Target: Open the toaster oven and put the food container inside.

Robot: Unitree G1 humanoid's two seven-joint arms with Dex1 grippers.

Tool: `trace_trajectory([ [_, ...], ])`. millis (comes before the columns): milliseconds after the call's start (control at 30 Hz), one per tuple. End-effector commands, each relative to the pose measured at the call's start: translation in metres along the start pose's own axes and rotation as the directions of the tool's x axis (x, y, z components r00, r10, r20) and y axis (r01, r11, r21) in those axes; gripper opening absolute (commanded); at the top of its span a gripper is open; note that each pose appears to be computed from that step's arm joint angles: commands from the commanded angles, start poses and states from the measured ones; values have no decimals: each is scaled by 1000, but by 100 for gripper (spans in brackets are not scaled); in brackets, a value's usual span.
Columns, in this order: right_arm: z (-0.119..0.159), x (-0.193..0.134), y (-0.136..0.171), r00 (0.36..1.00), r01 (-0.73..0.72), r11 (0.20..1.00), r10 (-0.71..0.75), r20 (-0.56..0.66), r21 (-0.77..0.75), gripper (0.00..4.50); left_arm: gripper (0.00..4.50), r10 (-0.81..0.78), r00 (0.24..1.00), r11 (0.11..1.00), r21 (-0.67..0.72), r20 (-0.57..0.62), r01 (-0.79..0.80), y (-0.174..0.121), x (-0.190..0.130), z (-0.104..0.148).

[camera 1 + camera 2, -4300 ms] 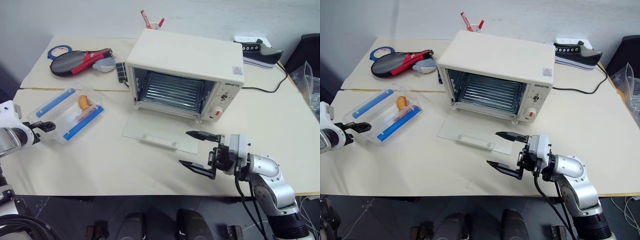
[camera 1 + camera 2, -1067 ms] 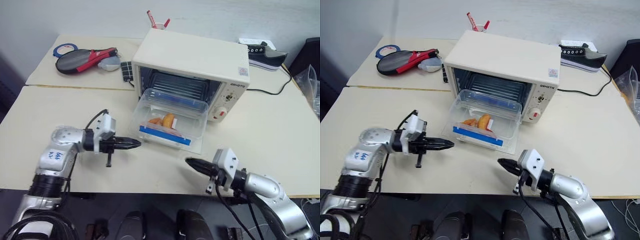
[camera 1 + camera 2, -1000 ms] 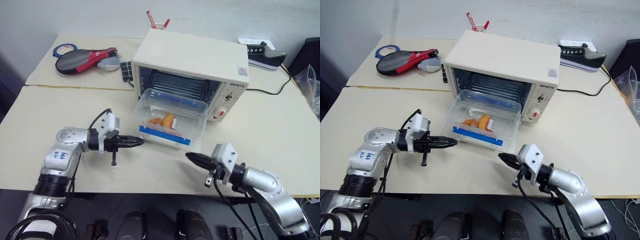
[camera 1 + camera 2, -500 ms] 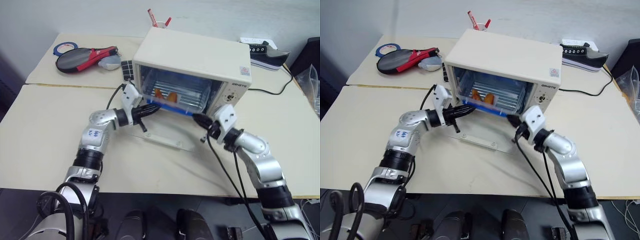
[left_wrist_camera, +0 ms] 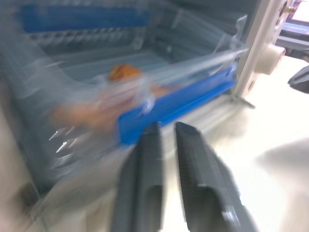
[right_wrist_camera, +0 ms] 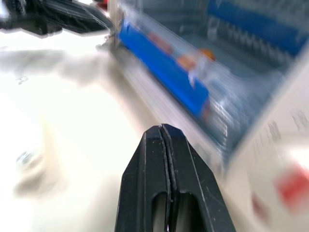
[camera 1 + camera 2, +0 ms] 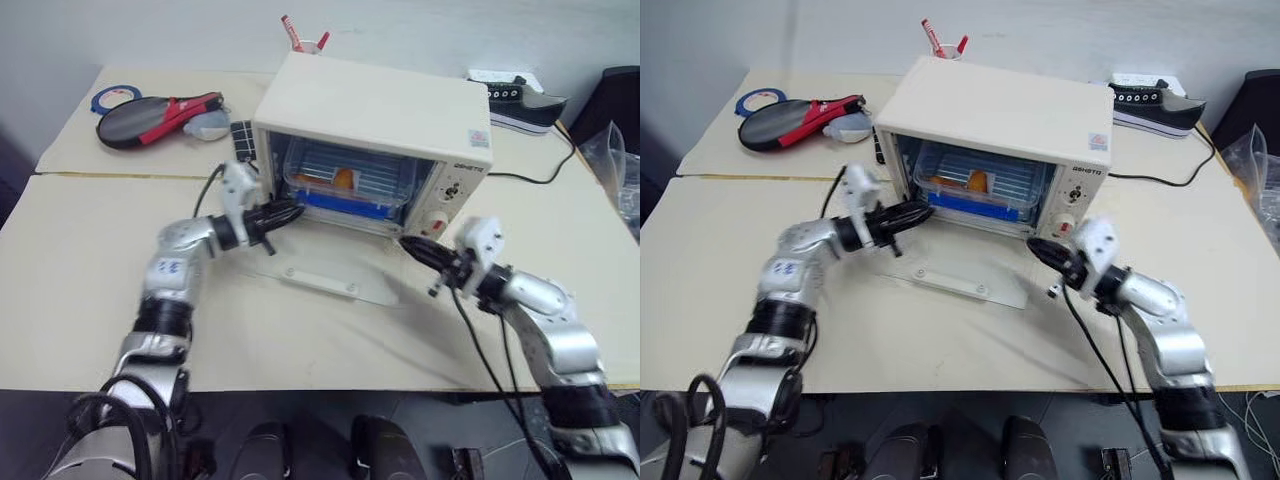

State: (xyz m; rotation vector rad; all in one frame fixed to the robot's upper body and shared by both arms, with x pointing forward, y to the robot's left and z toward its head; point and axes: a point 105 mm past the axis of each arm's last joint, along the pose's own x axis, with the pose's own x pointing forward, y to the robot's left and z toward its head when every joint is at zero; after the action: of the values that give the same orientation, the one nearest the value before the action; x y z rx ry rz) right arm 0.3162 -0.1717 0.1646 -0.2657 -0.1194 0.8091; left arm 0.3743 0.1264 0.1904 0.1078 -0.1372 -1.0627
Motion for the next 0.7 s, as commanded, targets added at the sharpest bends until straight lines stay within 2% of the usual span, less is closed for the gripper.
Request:
trace_trajectory([
  [33,7,-31,-11,999,32,999,-32,-16,-25,0,179,-100,994,991,90,33,97,-14,-35,22],
  [167,-42,-58,-10,979,15,1000,-17,-205,-16,0,301,-76,993,989,117,-88,86,-19,-79,10],
  [333,-78,-52,2,964,-71,996,80,-253,46,0,446,-36,982,996,70,-186,50,-22,-121,-4],
  [533,-73,-26,16,974,-170,983,179,-138,76,0,446,-18,986,998,64,-163,28,-29,-123,4],
  [700,-45,-6,29,972,-236,968,234,26,85,0,446,22,994,999,28,-105,-19,-33,-115,7],
])
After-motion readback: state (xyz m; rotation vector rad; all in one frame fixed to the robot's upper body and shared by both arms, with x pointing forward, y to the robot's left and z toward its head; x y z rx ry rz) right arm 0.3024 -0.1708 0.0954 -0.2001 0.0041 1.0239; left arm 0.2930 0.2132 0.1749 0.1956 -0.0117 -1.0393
